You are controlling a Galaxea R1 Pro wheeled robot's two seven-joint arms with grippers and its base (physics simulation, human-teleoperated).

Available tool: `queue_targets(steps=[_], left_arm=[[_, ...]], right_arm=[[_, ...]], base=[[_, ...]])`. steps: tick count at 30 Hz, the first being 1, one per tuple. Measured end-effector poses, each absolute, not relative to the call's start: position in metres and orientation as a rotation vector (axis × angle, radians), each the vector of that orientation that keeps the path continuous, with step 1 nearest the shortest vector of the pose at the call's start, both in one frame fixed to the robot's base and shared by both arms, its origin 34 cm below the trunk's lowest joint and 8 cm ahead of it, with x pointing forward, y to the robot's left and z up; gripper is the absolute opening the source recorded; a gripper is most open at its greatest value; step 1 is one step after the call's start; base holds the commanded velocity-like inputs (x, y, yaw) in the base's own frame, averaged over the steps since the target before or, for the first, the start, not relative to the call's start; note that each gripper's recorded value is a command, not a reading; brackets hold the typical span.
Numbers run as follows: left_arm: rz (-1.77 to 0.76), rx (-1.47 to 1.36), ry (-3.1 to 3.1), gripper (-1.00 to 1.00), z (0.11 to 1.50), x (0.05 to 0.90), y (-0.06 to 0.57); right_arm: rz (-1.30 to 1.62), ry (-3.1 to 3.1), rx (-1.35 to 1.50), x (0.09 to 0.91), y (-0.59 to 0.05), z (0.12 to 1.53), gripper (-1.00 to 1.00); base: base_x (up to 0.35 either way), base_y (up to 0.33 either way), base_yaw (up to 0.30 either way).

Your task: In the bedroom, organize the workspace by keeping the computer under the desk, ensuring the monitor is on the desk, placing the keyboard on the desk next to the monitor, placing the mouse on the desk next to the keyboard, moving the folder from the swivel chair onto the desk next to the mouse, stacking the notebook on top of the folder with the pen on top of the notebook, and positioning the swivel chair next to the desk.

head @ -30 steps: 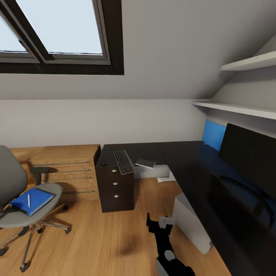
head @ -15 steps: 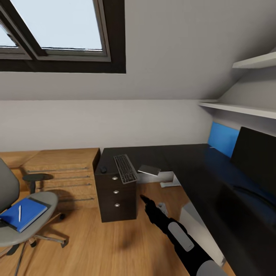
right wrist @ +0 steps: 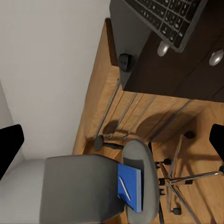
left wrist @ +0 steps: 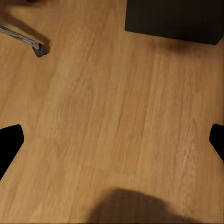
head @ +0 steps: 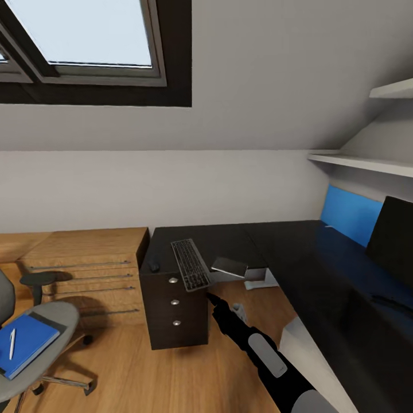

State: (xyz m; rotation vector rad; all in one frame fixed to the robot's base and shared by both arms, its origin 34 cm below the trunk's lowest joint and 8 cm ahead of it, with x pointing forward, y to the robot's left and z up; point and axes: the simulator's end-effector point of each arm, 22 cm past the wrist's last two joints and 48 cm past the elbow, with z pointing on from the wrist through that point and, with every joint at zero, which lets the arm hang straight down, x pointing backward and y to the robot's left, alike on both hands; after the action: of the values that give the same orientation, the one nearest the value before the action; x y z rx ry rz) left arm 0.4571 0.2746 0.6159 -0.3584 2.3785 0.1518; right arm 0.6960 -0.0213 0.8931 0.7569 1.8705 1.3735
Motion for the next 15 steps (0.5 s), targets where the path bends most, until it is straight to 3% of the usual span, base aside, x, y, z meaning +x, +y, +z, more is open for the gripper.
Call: queue_targets(steps=[9, 15], left_arm=[[0.026, -0.298, 2.160, 1.00, 0.676, 0.504, 0.266], [-0.111, -0.235, 2.227, 1.00, 0.684, 0.498, 0.244]], right_arm=[[1.392, 1.899, 0.713, 0.687, 0.000, 0.893, 1.00], [1.394, 1.899, 0.714, 0.687, 0.001, 0.893, 1.00]], base=[[0.314, 0.099, 0.000], [0.071, 0.013, 0.000]])
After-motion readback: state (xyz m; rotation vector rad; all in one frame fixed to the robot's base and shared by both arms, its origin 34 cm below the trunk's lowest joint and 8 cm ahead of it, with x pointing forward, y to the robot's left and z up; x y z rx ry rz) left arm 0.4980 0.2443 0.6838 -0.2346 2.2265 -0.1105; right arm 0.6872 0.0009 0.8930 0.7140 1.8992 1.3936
